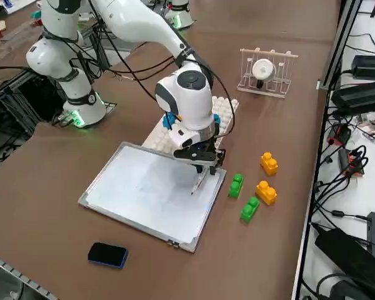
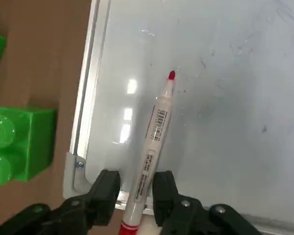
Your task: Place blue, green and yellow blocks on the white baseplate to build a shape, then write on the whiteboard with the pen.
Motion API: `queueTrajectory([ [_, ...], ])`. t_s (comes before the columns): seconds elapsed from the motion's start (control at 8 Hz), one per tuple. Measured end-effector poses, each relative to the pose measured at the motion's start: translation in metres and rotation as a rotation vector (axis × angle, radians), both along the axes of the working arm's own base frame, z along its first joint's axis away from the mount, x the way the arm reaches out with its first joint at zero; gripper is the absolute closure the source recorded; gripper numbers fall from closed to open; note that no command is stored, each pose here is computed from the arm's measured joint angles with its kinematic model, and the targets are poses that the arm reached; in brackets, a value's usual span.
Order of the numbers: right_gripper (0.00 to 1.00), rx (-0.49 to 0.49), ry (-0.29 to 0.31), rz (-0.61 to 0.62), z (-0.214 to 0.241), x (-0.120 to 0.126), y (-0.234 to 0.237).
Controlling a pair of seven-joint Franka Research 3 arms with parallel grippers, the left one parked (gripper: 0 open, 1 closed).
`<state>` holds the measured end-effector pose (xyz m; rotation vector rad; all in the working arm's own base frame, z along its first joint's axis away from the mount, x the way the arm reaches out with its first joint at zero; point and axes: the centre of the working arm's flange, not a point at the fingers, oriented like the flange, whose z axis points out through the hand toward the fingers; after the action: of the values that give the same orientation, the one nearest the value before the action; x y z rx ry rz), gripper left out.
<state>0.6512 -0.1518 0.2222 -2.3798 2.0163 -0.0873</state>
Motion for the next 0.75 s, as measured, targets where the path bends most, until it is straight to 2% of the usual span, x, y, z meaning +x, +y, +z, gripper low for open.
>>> queueTrajectory([
  [0.12,0.68,0.0,0.0,-0.001,0.0007,-0.0001,-0.0004],
  [0.5,0.81,0.001,-0.008,0.012,0.0034,0.0012,0.0022],
  [0.75,0.81,0.001,-0.01,0.025,0.0059,0.0014,0.0016],
])
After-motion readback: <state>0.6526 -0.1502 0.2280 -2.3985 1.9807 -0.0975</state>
